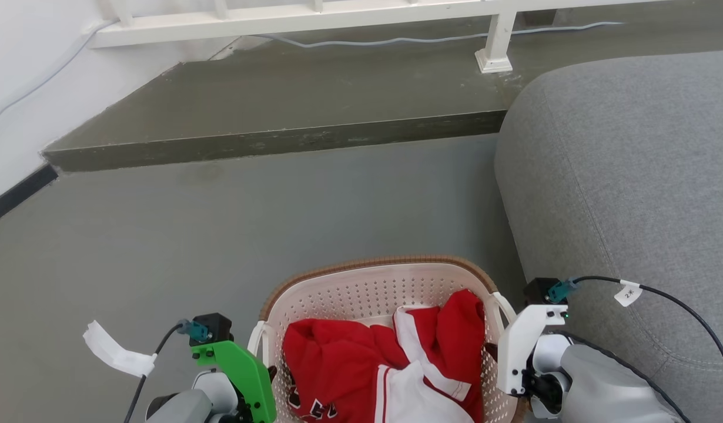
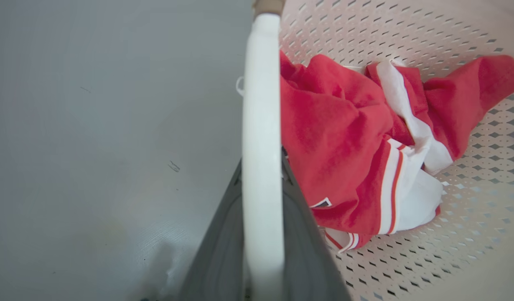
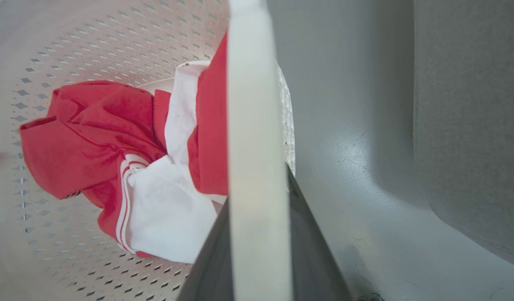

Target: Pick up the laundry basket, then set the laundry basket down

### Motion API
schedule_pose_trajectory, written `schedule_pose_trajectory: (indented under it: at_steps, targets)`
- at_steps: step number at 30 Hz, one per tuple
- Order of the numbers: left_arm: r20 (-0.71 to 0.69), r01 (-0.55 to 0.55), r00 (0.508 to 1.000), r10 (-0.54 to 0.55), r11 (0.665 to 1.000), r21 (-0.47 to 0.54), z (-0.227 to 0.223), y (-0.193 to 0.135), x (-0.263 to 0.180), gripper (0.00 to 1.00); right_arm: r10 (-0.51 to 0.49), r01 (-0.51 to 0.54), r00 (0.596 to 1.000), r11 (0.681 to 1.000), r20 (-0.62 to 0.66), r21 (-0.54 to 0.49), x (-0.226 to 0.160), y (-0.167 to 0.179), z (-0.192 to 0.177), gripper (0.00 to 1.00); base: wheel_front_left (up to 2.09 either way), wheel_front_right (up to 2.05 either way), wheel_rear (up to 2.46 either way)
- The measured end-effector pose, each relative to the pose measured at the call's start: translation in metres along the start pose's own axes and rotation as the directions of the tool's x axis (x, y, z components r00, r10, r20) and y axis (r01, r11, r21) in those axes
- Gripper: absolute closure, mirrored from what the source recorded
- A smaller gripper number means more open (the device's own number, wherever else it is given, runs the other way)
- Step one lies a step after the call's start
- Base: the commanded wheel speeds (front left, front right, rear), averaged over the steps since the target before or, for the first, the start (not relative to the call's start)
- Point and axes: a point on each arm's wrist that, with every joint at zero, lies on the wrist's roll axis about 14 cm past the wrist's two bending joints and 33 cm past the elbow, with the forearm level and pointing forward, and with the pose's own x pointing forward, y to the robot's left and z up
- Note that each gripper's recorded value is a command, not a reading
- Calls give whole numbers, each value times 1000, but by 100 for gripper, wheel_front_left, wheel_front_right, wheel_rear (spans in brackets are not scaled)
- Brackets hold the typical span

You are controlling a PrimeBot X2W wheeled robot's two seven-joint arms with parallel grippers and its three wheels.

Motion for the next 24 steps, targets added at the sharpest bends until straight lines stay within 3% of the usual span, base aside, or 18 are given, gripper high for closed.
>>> schedule_pose_trajectory:
  at_steps: [9,24]
  targets:
    - [-6,-1,1000,1,1000,-19,-1,4,7,100,-2,2,1000,1000,-12,5,7,-3,3,100,0,0,0]
    - [60,8,998,-6,1000,-29,36,19,38,100,-10,8,998,1000,59,23,37,-17,35,100,0,0,0]
